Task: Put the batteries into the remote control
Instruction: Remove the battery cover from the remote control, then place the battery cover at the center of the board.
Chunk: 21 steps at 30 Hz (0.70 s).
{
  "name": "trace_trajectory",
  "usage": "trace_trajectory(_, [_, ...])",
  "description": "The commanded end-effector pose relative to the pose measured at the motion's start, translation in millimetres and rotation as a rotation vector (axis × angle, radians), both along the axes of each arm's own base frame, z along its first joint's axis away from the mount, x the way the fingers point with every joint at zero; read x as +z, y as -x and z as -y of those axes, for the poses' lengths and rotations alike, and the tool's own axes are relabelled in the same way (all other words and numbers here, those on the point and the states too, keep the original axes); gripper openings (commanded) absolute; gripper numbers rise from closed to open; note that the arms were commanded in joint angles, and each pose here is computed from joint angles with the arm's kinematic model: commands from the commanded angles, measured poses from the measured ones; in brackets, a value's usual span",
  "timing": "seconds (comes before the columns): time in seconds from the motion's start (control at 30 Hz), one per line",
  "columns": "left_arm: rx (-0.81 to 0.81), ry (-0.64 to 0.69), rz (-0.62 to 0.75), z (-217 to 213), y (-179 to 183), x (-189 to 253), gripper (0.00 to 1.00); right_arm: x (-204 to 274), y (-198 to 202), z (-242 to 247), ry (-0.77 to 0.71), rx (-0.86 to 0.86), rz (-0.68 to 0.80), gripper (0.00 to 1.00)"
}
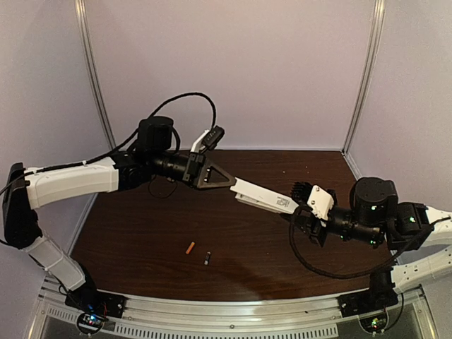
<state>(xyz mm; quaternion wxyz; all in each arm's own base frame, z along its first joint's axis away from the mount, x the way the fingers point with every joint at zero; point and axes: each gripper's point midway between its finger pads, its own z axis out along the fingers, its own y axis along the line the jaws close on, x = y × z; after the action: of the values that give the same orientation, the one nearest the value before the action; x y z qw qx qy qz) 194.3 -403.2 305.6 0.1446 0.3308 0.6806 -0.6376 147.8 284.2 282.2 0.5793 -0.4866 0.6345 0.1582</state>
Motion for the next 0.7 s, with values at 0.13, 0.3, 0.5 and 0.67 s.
trace_trajectory(0.13, [-0.045,0.148,-0.001,-12.5,7.5,23.1,0.0,16.9,-3.7,6.8,-0.055,-0.035,0.014,0.0])
trace_trajectory(0.3, [-0.021,0.198,-0.011,-28.8,0.8,30.5,0.0,19.2,-3.8,13.2,-0.066,-0.047,0.018,0.0])
trace_trajectory(0.5, [0.055,0.206,0.001,-49.9,-22.1,33.1,0.0,17.2,-5.7,18.8,-0.061,-0.068,0.018,0.0])
trace_trajectory(0.67, [0.187,0.21,-0.009,-77.5,-57.9,26.0,0.0,14.0,-5.8,20.6,-0.047,-0.073,0.014,0.0])
